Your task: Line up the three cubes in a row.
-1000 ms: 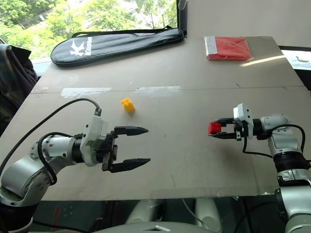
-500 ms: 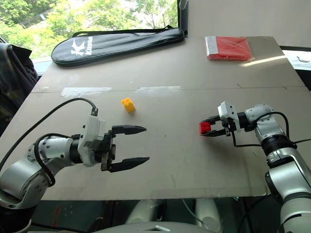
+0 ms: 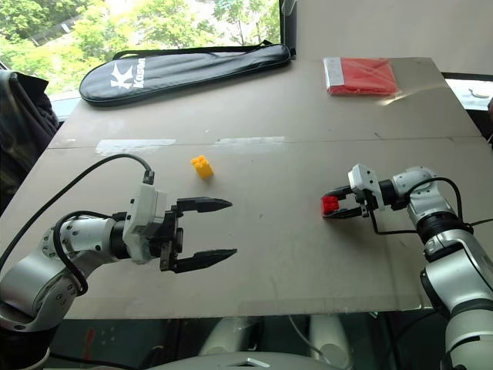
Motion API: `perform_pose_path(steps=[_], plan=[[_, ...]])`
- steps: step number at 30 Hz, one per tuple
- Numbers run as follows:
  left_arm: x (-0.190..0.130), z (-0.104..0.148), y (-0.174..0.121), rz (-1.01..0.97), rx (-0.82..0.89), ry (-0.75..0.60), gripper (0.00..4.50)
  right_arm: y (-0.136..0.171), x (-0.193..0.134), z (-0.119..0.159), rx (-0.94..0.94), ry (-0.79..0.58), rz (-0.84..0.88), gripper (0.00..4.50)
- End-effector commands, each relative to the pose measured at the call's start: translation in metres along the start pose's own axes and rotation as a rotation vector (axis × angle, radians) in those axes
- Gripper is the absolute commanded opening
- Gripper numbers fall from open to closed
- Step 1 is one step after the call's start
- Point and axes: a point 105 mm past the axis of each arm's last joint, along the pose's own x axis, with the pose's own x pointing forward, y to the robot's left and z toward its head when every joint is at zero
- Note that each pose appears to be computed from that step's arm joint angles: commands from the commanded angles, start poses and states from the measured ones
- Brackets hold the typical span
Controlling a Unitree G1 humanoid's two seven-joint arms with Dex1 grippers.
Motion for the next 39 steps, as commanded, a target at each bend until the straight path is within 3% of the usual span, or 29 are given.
perform_pose_path(steps=[1, 2, 3, 39], plan=[[0.0, 0.007, -0.001, -0.013, 0.046, -0.006, 4.5, 0.0, -0.007, 0.005, -0.034, 0.008, 0.034, 3.82], [0.0, 0.007, -0.001, -0.014, 0.045, -0.007, 4.5, -0.001, -0.007, 0.006, -0.032, 0.01, 0.031, 4.28], [0.0, 0.007, -0.001, -0.015, 0.045, -0.007, 4.5, -0.002, -0.008, 0.006, -0.033, 0.013, 0.028, 4.45], [0.007, 0.003, -0.002, -0.044, 0.039, -0.03, 4.5, -0.016, -0.037, 0.004, -0.043, 0.111, -0.066, 4.45]])
